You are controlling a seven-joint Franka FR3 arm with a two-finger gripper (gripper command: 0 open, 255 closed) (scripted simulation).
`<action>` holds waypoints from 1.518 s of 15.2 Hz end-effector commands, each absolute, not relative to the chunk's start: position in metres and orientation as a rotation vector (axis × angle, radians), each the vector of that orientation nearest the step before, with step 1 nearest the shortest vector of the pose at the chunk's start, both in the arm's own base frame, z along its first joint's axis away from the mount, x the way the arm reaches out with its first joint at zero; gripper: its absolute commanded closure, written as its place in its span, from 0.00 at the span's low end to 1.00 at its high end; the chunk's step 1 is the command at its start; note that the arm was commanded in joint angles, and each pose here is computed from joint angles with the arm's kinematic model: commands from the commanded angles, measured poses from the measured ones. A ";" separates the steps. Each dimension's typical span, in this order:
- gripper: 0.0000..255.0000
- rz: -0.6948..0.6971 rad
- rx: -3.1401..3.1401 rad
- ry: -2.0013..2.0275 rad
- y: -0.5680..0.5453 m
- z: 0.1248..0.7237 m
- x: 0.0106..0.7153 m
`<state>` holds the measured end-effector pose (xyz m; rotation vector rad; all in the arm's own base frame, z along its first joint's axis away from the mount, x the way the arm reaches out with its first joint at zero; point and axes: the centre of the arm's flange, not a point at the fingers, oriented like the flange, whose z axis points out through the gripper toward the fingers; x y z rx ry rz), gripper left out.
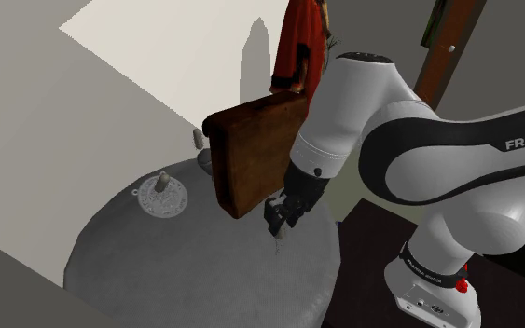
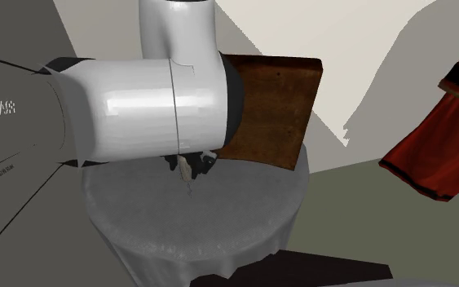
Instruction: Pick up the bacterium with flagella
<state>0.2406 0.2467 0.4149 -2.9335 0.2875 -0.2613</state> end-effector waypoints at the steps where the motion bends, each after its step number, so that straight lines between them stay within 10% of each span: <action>1: 1.00 -0.260 -2.934 0.288 0.247 0.415 0.241; 23: 1.00 -0.260 -2.934 0.288 0.246 0.494 0.241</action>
